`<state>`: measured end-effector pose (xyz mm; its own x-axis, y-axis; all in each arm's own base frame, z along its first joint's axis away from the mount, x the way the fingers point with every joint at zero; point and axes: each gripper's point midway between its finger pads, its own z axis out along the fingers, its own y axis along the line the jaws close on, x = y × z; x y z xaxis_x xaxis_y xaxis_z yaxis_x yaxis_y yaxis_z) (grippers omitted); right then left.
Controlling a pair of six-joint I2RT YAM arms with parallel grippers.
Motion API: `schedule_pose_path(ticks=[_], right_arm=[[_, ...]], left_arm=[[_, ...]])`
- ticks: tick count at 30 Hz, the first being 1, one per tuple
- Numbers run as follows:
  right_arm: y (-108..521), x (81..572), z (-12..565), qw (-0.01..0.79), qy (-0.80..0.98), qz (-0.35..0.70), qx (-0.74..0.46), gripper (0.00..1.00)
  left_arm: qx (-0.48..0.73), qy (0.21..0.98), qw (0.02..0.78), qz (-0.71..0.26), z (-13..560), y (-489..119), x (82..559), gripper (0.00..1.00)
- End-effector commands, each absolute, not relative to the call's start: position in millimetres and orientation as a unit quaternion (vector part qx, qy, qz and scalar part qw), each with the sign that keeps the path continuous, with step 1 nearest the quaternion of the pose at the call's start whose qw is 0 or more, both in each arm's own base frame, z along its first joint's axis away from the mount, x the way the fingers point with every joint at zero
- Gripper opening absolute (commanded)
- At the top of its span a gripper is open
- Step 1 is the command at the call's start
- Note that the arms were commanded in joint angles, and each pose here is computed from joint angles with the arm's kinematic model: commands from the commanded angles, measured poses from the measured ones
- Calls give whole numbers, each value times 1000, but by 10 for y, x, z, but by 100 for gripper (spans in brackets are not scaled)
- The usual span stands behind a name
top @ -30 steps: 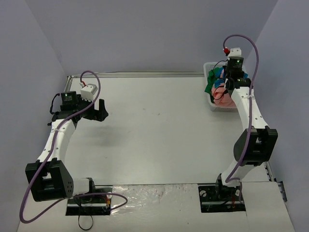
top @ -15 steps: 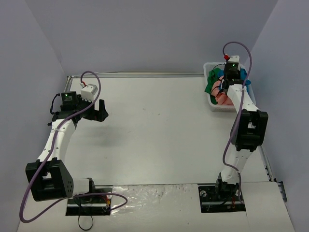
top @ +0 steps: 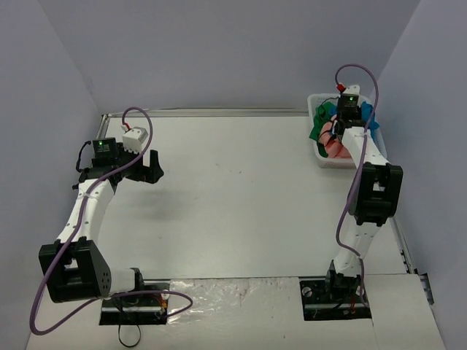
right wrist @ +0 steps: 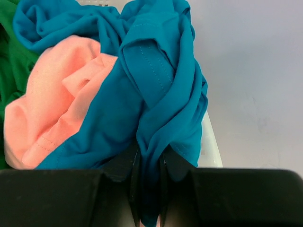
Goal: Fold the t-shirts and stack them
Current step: Grab crumpled tshirt from bin with the right arm
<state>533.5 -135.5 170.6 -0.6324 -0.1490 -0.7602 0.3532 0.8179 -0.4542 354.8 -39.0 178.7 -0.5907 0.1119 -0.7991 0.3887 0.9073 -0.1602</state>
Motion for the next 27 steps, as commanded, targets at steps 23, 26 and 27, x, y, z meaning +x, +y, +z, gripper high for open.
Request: schedule_pose_path(ticks=[23, 26, 27], right_arm=[[-1182, 5071, 2565, 481, 832, -269, 59, 3], [-1167, 5070, 2555, 481, 833, -266, 59, 0], [-1172, 5072, 2557, 482, 833, -265, 60, 0]], left_arm=[[164, 863, 440, -186, 1928, -517, 3501, 94], [165, 863, 439, -187, 1917, -519, 3499, 94], [166, 863, 439, -187, 1918, -521, 3499, 94]])
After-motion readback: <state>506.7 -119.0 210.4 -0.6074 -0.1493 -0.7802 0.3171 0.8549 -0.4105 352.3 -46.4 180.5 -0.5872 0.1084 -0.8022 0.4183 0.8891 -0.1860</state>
